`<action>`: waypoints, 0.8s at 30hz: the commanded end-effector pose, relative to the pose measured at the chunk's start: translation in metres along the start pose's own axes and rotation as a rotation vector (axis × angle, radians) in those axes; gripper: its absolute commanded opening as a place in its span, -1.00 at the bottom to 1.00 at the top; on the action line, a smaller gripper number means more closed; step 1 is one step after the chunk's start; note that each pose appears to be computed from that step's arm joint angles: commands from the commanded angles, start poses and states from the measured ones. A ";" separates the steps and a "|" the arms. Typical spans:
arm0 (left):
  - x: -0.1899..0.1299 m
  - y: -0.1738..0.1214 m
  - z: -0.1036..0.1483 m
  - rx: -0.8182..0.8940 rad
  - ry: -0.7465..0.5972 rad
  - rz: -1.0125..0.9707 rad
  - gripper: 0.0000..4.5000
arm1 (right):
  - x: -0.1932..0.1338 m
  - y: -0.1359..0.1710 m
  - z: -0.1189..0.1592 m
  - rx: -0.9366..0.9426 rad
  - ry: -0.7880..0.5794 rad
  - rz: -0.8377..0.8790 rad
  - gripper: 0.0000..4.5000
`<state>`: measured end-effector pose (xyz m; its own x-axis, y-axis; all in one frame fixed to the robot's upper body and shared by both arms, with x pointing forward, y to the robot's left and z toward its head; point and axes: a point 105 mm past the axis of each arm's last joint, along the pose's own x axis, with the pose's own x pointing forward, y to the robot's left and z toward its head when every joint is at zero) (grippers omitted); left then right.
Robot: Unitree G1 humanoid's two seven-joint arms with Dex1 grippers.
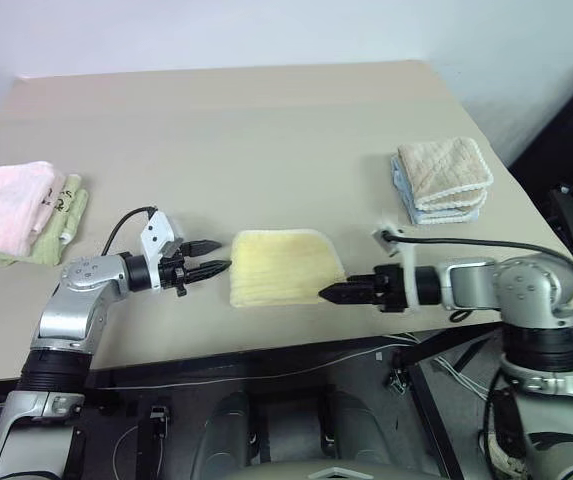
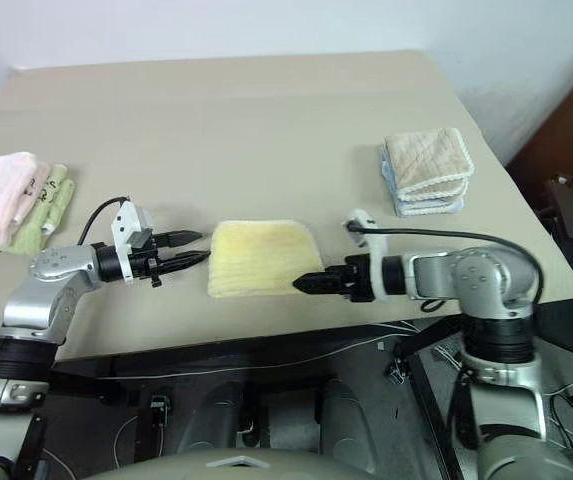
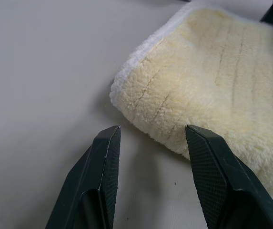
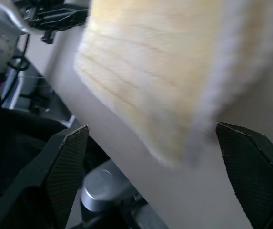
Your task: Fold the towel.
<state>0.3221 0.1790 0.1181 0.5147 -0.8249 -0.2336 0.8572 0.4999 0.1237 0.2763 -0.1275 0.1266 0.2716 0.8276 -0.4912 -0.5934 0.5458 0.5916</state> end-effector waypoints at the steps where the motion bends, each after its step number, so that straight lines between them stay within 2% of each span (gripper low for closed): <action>1: -0.004 0.003 0.005 0.035 -0.005 0.011 0.02 | -0.010 -0.003 0.005 -0.002 0.021 0.000 0.98; 4: -0.003 0.003 0.005 0.038 -0.004 0.014 0.02 | -0.011 -0.008 0.015 0.021 0.016 0.002 0.98; 10: -0.001 0.000 0.008 0.039 -0.007 0.009 0.02 | 0.008 -0.014 0.037 0.175 -0.012 0.063 0.98; 19: -0.002 -0.005 0.007 0.040 0.002 0.015 0.02 | 0.039 -0.024 0.026 0.279 0.074 0.031 0.98; 24: -0.001 -0.006 0.008 0.041 0.001 0.020 0.02 | 0.054 -0.017 0.032 0.301 0.054 0.071 0.98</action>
<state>0.3180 0.1773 0.1152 0.5312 -0.8093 -0.2507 0.8469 0.5158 0.1296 0.3247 -0.0944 0.1156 0.2016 0.8680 -0.4538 -0.3715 0.4964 0.7846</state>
